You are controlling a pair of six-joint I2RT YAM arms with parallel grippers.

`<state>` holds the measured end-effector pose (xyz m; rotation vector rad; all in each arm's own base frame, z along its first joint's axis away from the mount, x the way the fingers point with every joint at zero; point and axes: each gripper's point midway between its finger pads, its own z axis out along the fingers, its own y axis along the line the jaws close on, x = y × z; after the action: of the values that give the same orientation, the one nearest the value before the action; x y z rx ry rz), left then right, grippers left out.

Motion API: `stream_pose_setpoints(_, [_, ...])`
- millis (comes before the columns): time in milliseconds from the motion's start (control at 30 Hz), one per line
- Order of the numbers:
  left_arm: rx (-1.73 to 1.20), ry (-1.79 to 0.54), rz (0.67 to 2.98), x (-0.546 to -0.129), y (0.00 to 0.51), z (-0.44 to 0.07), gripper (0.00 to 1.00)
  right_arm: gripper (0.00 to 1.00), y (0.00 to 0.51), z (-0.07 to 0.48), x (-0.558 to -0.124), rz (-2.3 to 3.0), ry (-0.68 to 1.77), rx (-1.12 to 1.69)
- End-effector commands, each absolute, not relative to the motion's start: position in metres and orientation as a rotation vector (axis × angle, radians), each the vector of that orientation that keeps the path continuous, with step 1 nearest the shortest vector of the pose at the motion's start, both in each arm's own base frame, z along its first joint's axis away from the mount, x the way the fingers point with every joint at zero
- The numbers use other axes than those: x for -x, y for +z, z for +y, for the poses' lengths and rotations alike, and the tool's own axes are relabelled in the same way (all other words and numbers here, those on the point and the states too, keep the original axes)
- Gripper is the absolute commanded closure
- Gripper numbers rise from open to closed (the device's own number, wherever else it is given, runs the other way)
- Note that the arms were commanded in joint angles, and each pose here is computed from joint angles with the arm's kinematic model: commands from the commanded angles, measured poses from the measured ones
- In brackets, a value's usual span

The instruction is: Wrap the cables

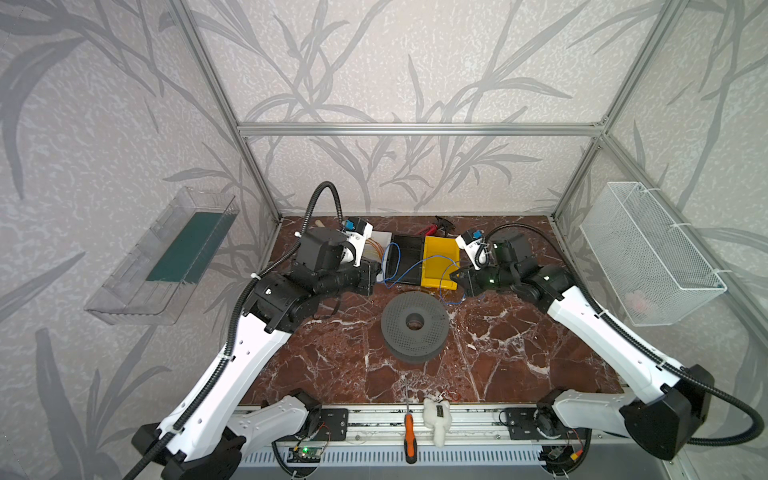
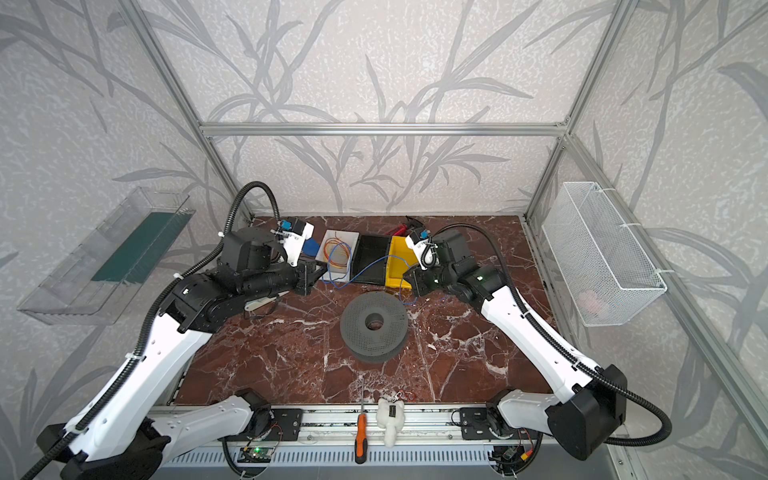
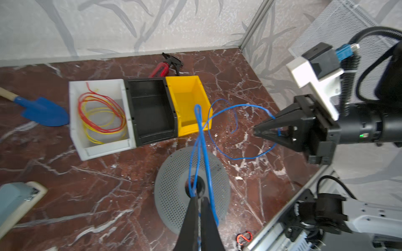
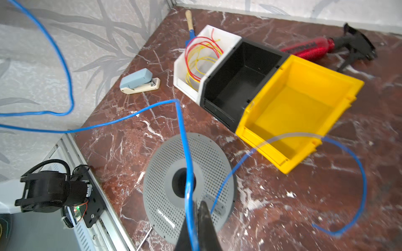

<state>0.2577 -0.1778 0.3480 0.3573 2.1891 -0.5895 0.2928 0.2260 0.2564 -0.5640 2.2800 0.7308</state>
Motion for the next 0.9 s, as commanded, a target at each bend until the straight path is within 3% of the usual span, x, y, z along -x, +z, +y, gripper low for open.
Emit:
stream_pose_setpoints(0, [-0.400,-0.305,2.176,-0.262,0.351,-0.143,1.00,1.00,0.248,0.182,-0.286,2.374,0.635,0.473])
stream_pose_setpoints(200, [-0.325,0.072,2.210,-0.272,0.343,-0.092,1.00,1.00,0.244,0.142,-0.290,2.401,0.564,0.331])
stream_pose_setpoints(467, [-0.285,0.168,2.214,-0.277,0.337,-0.079,1.00,1.00,0.244,0.127,-0.287,2.413,0.603,0.302])
stream_pose_setpoints(700, [-0.363,-0.335,2.209,-0.269,0.336,-0.148,1.00,1.00,0.265,0.174,-0.272,2.308,1.017,0.391])
stream_pose_setpoints(867, [-0.344,-0.579,2.165,-0.270,0.343,-0.181,1.00,1.00,0.270,0.233,-0.242,2.278,1.226,0.639])
